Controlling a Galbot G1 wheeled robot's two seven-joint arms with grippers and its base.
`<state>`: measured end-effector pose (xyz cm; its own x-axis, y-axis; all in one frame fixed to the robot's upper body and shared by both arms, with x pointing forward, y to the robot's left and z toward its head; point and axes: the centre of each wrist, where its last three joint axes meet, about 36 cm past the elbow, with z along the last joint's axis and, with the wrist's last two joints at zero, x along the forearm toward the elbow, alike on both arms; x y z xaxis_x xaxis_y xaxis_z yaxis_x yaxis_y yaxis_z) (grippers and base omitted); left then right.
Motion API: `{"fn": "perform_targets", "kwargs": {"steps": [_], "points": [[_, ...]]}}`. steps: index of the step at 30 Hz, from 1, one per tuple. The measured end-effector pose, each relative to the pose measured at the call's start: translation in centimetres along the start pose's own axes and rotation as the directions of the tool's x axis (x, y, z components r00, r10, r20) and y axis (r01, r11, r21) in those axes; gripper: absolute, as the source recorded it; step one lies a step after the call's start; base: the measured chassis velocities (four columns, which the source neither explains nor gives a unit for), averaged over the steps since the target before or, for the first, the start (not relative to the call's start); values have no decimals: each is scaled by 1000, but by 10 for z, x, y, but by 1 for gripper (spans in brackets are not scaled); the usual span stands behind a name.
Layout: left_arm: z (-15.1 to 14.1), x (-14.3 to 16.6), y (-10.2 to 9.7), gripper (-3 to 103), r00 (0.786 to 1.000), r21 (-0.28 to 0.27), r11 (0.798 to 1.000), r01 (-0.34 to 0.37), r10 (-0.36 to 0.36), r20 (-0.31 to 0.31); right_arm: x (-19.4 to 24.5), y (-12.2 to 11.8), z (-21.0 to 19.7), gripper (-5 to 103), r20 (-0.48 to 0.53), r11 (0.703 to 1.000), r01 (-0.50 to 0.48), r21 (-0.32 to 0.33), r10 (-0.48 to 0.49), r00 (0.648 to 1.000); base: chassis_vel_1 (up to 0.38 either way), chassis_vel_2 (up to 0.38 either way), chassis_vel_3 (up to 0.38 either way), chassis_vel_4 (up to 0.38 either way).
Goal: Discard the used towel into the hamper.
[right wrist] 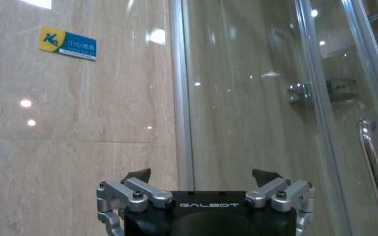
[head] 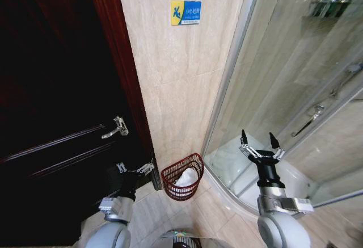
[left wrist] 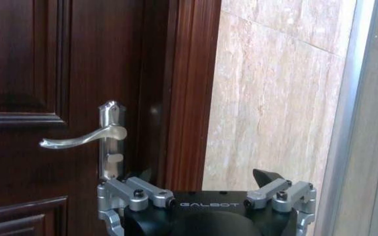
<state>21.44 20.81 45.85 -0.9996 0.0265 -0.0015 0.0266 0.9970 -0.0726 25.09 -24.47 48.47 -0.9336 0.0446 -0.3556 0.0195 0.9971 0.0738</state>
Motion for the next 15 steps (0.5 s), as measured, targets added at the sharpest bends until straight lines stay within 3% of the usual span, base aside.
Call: {"fn": "perform_targets", "kwargs": {"steps": [15], "points": [[0, 0, 0, 100, 1000, 1, 1000, -1, 1, -1, 4, -6, -33, 100, 76, 998, -1, 58, -3, 997, 0, 0, 0, 0]]}}
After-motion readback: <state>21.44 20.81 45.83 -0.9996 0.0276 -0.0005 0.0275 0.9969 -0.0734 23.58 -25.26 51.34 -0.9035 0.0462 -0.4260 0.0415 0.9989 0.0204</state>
